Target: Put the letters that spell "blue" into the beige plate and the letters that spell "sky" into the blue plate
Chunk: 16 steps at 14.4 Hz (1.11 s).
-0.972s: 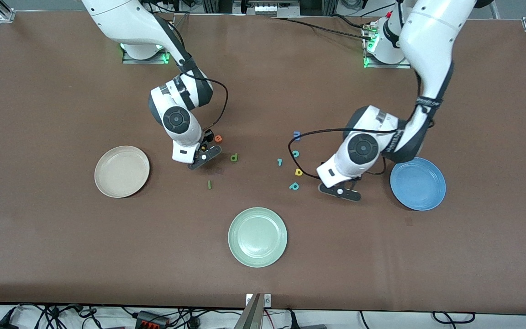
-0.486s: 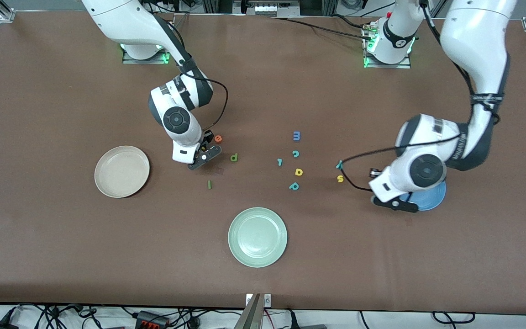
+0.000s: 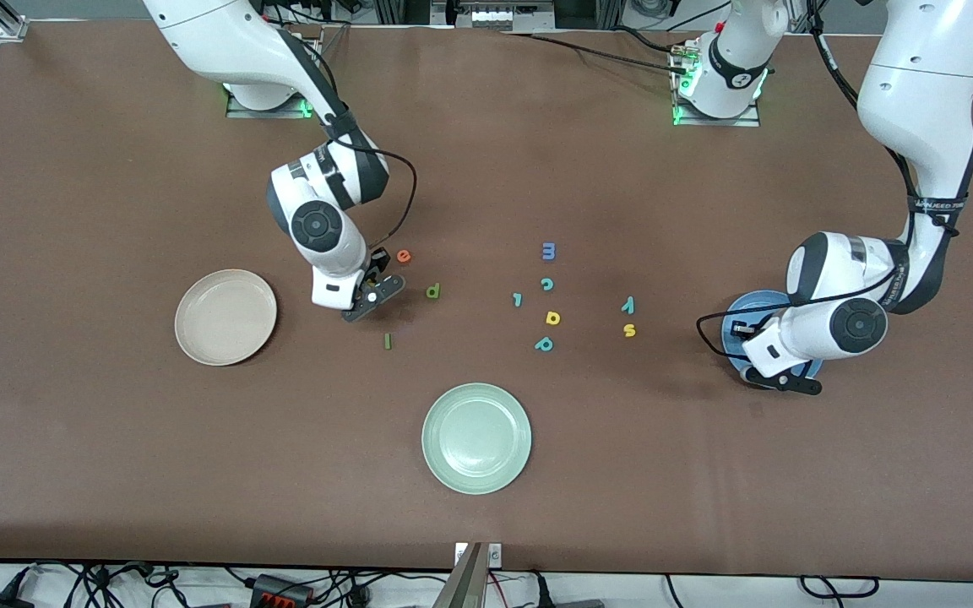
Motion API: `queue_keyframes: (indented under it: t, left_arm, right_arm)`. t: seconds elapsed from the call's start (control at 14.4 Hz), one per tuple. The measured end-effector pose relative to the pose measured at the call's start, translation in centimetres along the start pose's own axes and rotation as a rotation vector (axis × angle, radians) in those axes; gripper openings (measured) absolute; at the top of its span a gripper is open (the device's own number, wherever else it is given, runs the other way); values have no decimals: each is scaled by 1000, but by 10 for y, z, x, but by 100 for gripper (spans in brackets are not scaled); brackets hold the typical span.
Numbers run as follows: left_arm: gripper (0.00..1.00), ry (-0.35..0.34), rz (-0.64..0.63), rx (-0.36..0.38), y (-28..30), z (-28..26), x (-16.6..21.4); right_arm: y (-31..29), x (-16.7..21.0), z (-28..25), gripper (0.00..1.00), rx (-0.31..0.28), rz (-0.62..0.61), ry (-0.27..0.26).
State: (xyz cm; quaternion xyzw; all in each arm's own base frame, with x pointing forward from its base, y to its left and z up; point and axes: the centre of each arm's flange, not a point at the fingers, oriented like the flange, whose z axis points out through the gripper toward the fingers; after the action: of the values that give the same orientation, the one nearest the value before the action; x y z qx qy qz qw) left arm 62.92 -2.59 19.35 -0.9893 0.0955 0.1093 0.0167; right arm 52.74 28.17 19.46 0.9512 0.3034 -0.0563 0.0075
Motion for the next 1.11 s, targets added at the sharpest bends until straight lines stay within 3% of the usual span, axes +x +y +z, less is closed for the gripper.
queue_keyframes:
  t: [0.21, 0.49, 0.69, 0.83, 1.04, 1.11]
  left_arm:
    - [63, 11, 24, 0, 16, -14, 2]
    - [99, 41, 87, -17, 97, -54, 1]
    - [100, 65, 65, -19, 176, -54, -1]
    - [100, 85, -24, -26, 217, -41, -2]
    - [100, 96, -156, -12, 228, -9, 4]
    - [100, 95, -184, -18, 226, 0, 6]
  right_arm:
    - [45, -3, -27, 27, 3, 71, 27]
    - [141, -40, -43, 27, 31, 205, -15]
    - [193, -75, -31, 27, 69, 294, -92]
    - [208, -91, -19, 27, 89, 327, -130]
    - [215, -99, 2, 27, 100, 343, -157]
    - [216, -100, 6, 32, 98, 344, -158]
